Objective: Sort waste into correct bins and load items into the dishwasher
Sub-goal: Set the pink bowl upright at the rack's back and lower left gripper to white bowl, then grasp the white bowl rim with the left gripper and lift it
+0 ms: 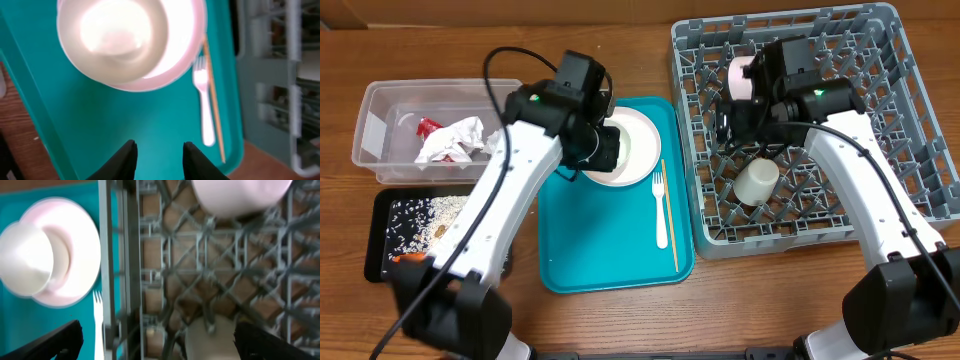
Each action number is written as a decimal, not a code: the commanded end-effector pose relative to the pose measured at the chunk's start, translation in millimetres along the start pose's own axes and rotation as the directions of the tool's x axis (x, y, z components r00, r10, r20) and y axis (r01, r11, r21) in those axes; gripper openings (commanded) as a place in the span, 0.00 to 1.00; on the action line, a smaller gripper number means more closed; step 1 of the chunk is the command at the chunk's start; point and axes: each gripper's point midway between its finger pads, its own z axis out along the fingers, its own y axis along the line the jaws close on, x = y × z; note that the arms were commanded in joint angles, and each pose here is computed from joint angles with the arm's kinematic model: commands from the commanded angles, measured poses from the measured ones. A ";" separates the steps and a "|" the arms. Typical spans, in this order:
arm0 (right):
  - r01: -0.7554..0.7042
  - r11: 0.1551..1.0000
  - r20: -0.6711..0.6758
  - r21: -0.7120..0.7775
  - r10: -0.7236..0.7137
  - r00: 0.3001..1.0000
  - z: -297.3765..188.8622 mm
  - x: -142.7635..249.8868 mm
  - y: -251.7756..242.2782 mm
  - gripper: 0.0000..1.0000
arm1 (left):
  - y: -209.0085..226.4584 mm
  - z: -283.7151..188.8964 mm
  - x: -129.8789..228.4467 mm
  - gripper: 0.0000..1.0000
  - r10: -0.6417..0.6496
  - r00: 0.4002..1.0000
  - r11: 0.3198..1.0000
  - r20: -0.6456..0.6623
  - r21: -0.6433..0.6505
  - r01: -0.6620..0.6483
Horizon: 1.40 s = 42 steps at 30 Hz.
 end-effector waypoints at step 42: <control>-0.026 1.000 -0.101 -0.014 0.025 0.995 -20.6 29.2 4.3 1.00 | 79.2 109.6 -37.3 0.40 -0.231 0.973 0.955 0.000 -0.193 0.226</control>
